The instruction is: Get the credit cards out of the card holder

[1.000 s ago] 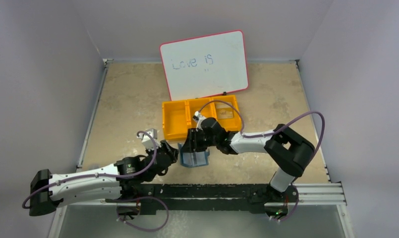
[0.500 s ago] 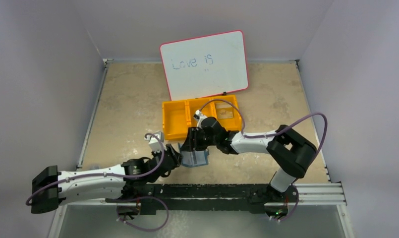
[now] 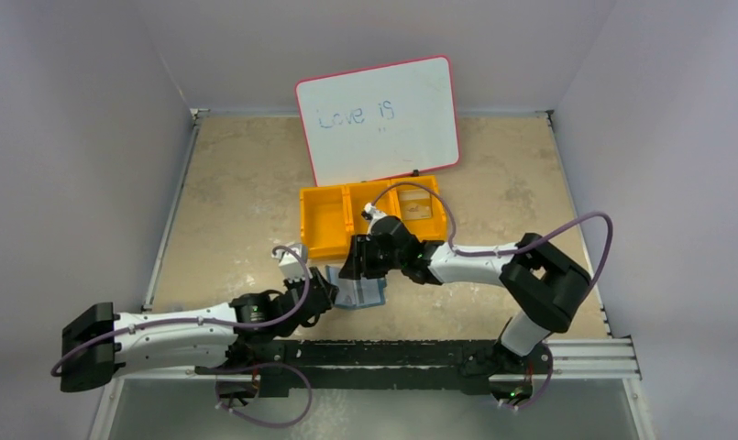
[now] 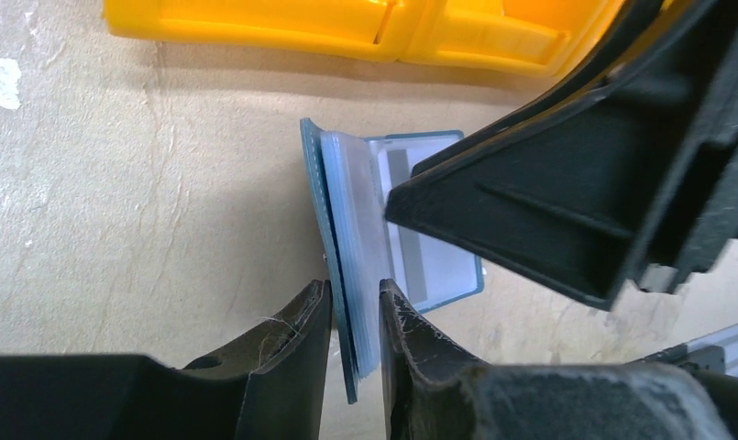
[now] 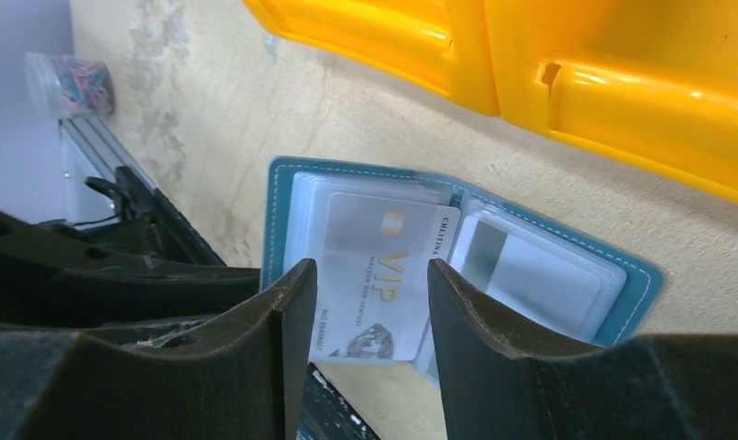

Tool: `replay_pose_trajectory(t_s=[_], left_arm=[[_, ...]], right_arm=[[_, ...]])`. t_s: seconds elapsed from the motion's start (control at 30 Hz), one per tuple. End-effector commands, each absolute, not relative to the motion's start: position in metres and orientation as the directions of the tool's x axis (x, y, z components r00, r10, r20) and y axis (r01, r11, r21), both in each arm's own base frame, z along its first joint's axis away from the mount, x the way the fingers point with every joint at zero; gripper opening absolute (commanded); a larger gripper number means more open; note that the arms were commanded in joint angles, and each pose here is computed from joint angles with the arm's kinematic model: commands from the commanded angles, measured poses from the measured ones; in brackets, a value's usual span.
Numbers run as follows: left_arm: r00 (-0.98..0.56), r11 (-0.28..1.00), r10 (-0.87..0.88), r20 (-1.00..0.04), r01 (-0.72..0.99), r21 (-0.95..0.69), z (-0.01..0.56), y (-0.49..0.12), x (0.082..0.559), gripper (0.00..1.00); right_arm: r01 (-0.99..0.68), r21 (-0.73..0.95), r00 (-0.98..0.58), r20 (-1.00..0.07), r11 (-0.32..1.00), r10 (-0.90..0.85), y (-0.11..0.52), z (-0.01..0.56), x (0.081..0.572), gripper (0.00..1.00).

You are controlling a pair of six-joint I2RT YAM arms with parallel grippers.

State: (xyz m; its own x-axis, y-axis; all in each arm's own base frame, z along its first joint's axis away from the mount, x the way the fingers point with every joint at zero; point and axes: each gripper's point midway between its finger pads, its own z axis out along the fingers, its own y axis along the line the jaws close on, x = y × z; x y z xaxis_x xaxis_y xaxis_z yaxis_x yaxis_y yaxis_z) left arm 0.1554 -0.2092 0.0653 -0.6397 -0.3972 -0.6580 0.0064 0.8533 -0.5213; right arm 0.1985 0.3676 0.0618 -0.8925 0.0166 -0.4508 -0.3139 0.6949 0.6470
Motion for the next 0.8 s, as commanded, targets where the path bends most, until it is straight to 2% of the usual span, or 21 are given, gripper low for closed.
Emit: replay_pose_trajectory(t_s=[0.0, 0.07, 0.3, 0.57, 0.77], left_arm=[[-0.609, 0.836, -0.425, -0.67, 0.019, -0.548, 0.08, -0.209, 0.16, 0.25], [-0.609, 0.842, -0.42, -0.672, 0.015, -0.539, 0.079, -0.206, 0.159, 0.25], [-0.622, 0.871, -0.376, -0.687, 0.016, -0.491, 0.072, -0.203, 0.158, 0.11], [-0.624, 0.884, -0.356, -0.696, 0.018, -0.468, 0.07, -0.203, 0.159, 0.01], [-0.622, 0.909, -0.334, -0.708, -0.013, -0.417, 0.061, -0.195, 0.16, 0.0]], right_arm=[[-0.36, 0.607, -0.871, -0.49, 0.708, -0.023, 0.378, 0.068, 0.204, 0.51], [-0.372, 0.598, -0.867, -0.497, 0.71, -0.036, 0.381, 0.069, 0.203, 0.51], [-0.392, 0.578, -0.858, -0.511, 0.716, -0.057, 0.389, 0.072, 0.201, 0.52], [-0.356, 0.52, -0.869, -0.49, 0.777, -0.071, 0.381, 0.052, 0.203, 0.48], [-0.32, 0.501, -0.882, -0.468, 0.804, -0.058, 0.37, 0.041, 0.2, 0.45]])
